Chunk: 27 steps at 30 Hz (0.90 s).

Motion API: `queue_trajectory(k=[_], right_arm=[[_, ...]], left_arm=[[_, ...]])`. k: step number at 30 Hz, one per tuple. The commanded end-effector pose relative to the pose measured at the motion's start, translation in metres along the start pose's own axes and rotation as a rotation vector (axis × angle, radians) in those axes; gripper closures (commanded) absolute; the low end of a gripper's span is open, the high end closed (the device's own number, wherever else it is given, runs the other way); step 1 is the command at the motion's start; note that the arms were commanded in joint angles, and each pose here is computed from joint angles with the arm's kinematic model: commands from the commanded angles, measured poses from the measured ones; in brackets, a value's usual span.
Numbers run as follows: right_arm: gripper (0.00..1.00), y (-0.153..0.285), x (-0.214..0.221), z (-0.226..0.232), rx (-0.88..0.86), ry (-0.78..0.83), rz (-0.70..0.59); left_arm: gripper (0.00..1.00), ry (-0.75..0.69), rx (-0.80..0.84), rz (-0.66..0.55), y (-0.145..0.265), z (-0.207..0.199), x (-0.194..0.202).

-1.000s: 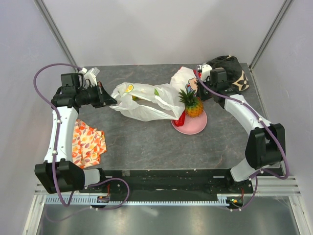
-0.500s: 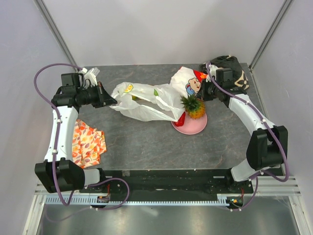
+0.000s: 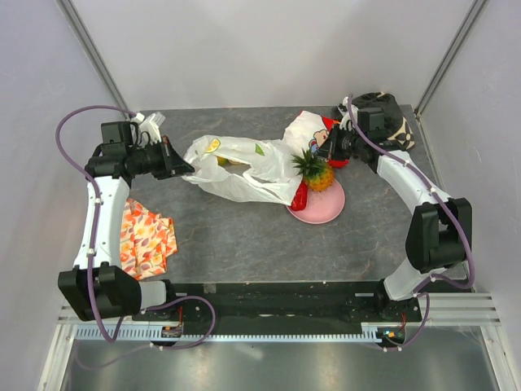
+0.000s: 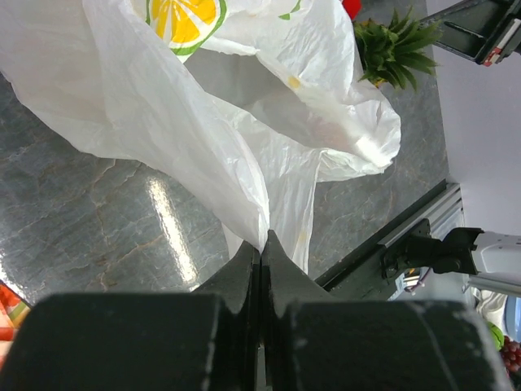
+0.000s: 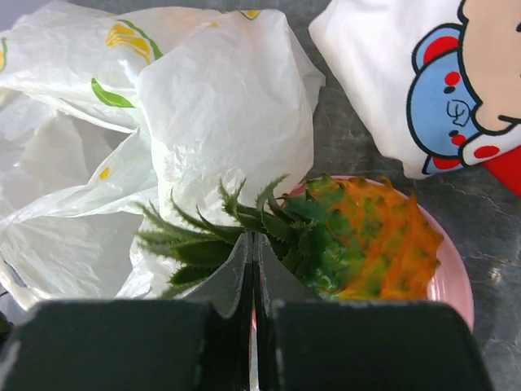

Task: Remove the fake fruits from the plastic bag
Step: Place the fake fruit on the plate.

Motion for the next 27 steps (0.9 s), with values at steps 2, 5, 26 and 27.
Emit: queue_trajectory(k=[2,5,26,27], right_arm=[[1.00,0.007,-0.016,0.026,-0.130,-0.021,-0.040],[1.00,0.008,-0.012,0.026,-0.131,-0.027,-0.035],[0.81,0.007,-0.009,-0.060,0.043,-0.219,-0.019],[0.72,0.007,-0.009,-0.059,0.037,-0.220,-0.017]], left_arm=[[0.98,-0.068,-0.025,-0.047,0.005,0.004,-0.014],[0.99,-0.067,-0.025,-0.045,0.005,0.005,-0.014],[0.79,-0.106,-0.056,-0.022,0.001,0.015,-0.018],[0.75,-0.103,-0.054,-0.021,0.001,0.016,-0.018]])
Point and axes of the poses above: each gripper's point midway between its finger pads, its own y axis back along the fingers, its own z axis along the line the jaws close on, x = y × z, the point moved 8 cm from there along y, back along the fingers, and after that the axes turned 12 degrees about -y, right-handed, at the moved point
